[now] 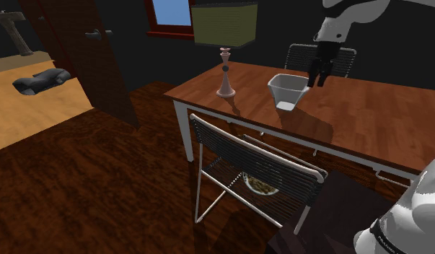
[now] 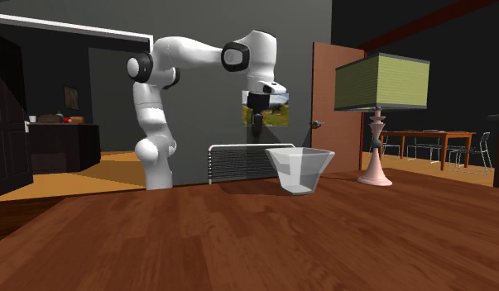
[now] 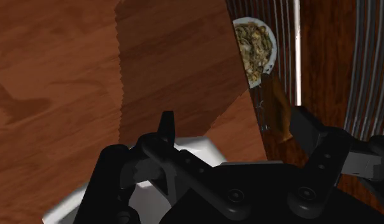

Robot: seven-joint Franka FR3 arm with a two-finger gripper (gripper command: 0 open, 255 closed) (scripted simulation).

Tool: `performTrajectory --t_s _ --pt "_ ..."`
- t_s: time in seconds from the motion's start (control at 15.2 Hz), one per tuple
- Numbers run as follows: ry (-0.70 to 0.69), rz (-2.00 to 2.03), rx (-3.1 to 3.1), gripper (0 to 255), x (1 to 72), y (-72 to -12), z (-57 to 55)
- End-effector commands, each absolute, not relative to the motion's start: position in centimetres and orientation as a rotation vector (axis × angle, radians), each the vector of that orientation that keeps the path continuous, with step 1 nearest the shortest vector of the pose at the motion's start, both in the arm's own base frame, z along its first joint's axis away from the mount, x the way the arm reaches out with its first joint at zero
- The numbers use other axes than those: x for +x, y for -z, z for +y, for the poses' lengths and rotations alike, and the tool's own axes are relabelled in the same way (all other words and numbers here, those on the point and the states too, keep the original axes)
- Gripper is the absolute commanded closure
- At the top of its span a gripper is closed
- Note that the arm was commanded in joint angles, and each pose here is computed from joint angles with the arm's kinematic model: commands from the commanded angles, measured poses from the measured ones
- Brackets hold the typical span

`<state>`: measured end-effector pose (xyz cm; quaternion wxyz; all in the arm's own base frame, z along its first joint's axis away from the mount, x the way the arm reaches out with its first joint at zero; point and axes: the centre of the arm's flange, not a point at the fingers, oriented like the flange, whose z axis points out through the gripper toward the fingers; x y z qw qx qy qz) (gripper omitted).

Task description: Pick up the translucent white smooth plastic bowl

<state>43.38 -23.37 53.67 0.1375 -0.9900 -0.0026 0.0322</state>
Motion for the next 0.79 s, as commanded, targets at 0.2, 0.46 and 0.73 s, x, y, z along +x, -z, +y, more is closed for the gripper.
performTrajectory --t_s 0.2,0.46,0.73 --pt "-0.068 -0.028 -2.829 0 47.2 -52.7 -28.9" --pt "-0.048 -0.042 -2.799 0 50.2 -51.9 -33.5" --pt "-0.029 -0.055 -2.770 0 53.4 -51.0 -38.0"
